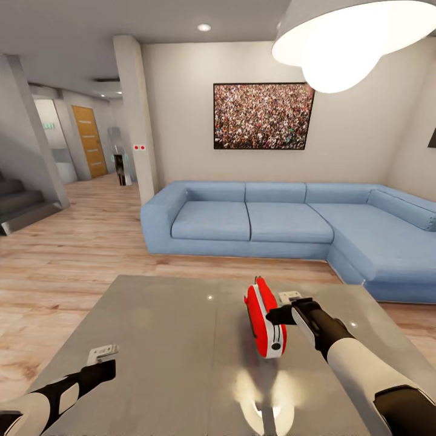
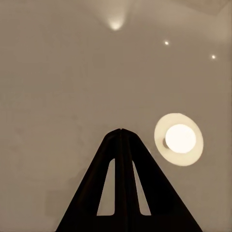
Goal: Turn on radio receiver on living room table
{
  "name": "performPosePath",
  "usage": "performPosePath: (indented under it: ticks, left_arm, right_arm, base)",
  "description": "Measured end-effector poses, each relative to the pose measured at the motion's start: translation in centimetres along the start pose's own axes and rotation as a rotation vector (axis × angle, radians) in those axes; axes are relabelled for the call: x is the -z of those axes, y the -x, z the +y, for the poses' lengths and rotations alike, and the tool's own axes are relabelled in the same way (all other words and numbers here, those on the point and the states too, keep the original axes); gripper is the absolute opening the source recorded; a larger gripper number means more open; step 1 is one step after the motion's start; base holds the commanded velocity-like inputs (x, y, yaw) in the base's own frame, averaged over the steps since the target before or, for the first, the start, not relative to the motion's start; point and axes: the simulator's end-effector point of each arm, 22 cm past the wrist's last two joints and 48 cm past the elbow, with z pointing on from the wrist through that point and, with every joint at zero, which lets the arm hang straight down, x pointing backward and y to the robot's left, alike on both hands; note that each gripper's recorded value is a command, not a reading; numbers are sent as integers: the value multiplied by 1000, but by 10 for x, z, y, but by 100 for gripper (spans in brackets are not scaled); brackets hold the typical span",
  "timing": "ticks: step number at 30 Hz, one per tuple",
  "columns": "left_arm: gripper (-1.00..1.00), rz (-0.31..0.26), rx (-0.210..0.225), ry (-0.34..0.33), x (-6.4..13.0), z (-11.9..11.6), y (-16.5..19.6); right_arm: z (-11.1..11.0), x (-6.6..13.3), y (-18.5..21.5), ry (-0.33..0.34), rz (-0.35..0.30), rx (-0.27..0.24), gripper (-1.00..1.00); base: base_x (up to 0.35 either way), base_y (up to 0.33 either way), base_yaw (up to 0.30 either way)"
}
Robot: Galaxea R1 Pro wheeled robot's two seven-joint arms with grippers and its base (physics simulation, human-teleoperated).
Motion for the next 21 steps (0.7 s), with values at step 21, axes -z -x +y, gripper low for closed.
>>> performPosePath:
  ticks: [21]
  left_arm:
    - [-100, 0, -1, 1, -16, 6, -21]
  right_arm:
    - [0, -21, -23, 0, 8, -2, -100]
  base:
    - [0, 0, 0]
